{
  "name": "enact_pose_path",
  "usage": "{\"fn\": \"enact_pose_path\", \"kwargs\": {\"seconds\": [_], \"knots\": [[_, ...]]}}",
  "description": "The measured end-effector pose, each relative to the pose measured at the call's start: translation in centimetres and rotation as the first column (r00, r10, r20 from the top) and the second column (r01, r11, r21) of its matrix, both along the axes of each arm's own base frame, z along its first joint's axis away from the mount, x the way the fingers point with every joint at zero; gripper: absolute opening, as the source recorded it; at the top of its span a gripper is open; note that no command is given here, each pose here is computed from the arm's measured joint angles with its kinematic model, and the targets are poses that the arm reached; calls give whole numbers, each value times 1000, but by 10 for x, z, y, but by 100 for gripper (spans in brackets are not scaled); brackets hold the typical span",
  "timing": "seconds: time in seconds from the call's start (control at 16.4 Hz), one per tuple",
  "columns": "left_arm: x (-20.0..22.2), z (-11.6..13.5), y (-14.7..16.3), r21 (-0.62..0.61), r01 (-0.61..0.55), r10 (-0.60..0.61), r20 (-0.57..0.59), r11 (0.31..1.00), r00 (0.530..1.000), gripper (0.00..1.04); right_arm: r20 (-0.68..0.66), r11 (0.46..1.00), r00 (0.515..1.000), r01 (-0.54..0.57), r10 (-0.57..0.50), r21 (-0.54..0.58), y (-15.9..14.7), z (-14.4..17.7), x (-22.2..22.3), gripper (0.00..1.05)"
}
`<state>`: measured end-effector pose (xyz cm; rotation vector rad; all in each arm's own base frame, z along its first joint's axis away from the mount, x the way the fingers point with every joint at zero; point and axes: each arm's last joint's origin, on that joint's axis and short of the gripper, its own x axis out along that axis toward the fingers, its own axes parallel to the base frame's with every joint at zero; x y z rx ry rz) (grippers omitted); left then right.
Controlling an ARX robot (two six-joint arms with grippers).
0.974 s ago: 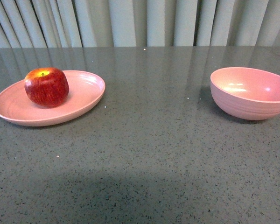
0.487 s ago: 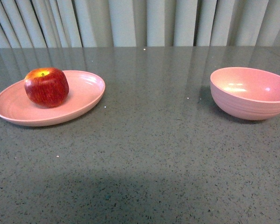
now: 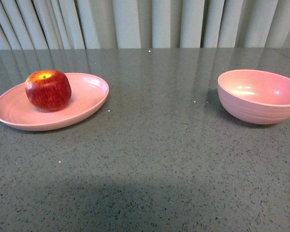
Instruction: Move apple from plate to bowl
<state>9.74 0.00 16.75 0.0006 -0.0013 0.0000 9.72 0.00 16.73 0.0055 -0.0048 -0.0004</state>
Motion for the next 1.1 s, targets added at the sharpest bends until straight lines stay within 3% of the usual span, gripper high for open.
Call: {"fn": "enact_pose_path", "kwargs": {"seconds": [0.12, 0.18, 0.43, 0.67, 0.85, 1.1], "knots": [[0, 0, 0, 0, 0, 0, 0, 1000, 1000, 98, -217, 992, 974, -34, 60, 119, 3, -5, 2, 98], [0, 0, 0, 0, 0, 0, 0, 1000, 1000, 98, -213, 986, 974, -46, 80, 158, 5, -2, 3, 98], [0, 0, 0, 0, 0, 0, 0, 1000, 1000, 98, -23, 982, 996, -82, 88, 172, 7, 63, 24, 98], [0, 0, 0, 0, 0, 0, 0, 1000, 1000, 98, -1, 986, 992, -124, 125, 108, 14, 111, 83, 98], [0, 0, 0, 0, 0, 0, 0, 1000, 1000, 98, -168, 988, 976, -127, 140, 84, 19, 121, 153, 98], [0, 0, 0, 0, 0, 0, 0, 1000, 1000, 98, -359, 996, 929, -72, 87, 56, 21, 107, 224, 98]]}}
